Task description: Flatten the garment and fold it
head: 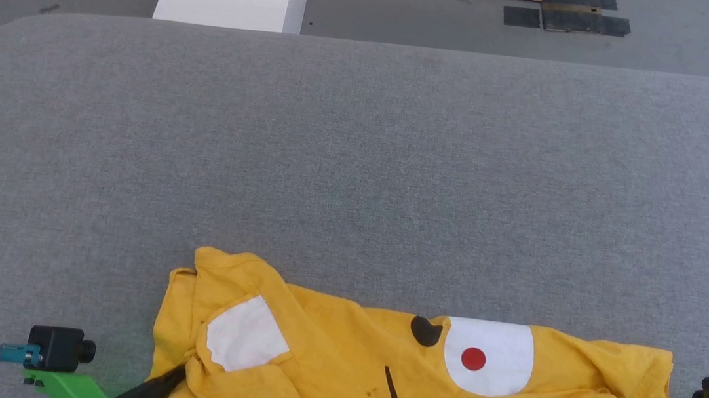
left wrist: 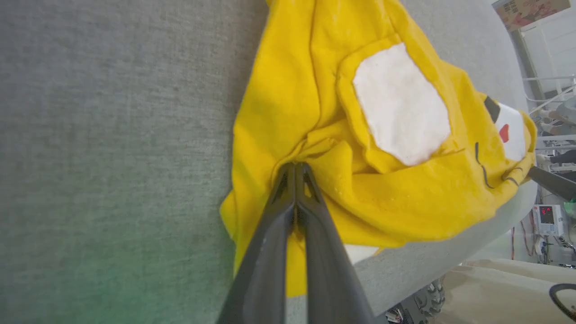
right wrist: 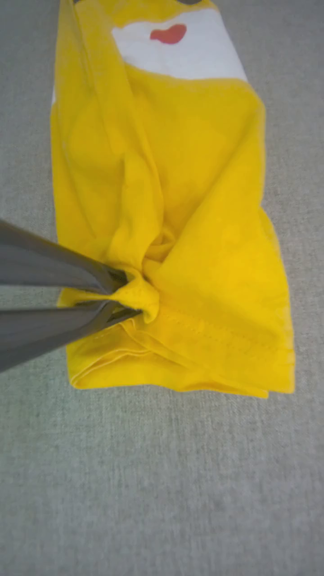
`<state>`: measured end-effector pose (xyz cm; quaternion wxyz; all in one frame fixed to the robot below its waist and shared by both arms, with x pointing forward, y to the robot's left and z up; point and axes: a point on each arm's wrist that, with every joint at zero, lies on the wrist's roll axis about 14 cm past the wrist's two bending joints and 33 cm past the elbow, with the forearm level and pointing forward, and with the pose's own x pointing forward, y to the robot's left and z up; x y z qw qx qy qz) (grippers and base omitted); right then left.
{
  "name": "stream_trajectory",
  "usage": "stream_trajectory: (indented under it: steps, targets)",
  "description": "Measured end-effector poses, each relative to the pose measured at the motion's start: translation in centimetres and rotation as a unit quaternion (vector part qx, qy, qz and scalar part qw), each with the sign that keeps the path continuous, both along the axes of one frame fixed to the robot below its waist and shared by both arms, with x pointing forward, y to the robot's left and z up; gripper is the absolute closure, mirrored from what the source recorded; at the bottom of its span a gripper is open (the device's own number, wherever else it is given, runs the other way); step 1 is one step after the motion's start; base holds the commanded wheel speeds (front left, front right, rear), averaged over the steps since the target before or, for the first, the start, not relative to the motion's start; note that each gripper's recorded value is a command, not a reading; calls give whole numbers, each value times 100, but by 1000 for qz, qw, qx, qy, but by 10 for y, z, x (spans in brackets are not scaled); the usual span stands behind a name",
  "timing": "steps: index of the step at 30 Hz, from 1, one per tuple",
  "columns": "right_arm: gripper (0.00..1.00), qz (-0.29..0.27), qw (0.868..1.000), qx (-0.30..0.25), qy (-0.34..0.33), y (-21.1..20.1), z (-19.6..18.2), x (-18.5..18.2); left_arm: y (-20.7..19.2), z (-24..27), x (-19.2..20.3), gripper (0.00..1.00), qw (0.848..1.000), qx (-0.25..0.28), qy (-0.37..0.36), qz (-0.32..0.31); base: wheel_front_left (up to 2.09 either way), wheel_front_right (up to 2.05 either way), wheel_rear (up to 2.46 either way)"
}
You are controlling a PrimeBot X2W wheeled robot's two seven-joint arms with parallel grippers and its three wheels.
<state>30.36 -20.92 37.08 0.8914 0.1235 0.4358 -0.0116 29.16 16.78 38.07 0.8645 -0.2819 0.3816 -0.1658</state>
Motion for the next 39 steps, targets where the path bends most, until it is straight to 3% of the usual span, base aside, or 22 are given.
stream_trajectory:
  steps: [1,2,3,4,5,11,16,20,23,24,25,27,30,33,39]
  targets:
    - [20,-3,1000,0,-1,-1,-1,1,1,-3,2,100,1000,4,2,1,0,0,0]
    - [0,-6,1000,0,-1,-2,-3,2,2,-5,4,100,1000,7,2,3,0,0,0]
    - [0,-8,1000,1,1,-3,-5,2,3,-7,6,100,1000,8,3,6,0,0,0]
    - [0,-11,1000,4,-4,-3,-5,4,3,-8,8,69,1000,9,2,8,0,0,0]
    - [0,-14,1000,7,-8,-3,-4,6,4,-8,11,0,1000,9,-1,12,0,0,0]
    - [0,-34,999,23,-26,-9,4,13,4,5,27,0,999,-12,-36,39,0,0,0]
    - [0,-54,998,25,-28,-26,21,10,21,28,44,0,994,1,-95,62,0,0,0]
    - [0,-63,994,-6,-94,-42,57,26,38,61,67,0,979,30,-170,110,0,0,0]
    - [0,-63,988,-36,-135,-48,73,35,70,107,96,0,941,77,-270,189,0,0,0]
    - [0,-64,987,-38,-142,-49,74,37,84,127,101,0,918,102,-313,221,0,0,0]
    - [0,-63,987,-37,-142,-48,72,36,88,135,100,0,908,116,-330,231,0,0,0]
    - [0,-59,989,-29,-130,-43,63,33,102,162,91,0,867,158,-386,274,0,0,0]
    - [0,-61,992,-11,-113,-39,52,26,108,181,76,0,831,191,-426,302,0,0,0]
    - [0,-70,991,2,-112,-39,48,21,111,188,62,0,812,217,-443,311,0,0,0]
    - [0,-84,994,3,-75,-46,28,8,113,185,47,0,800,251,-448,310,0,0,0]
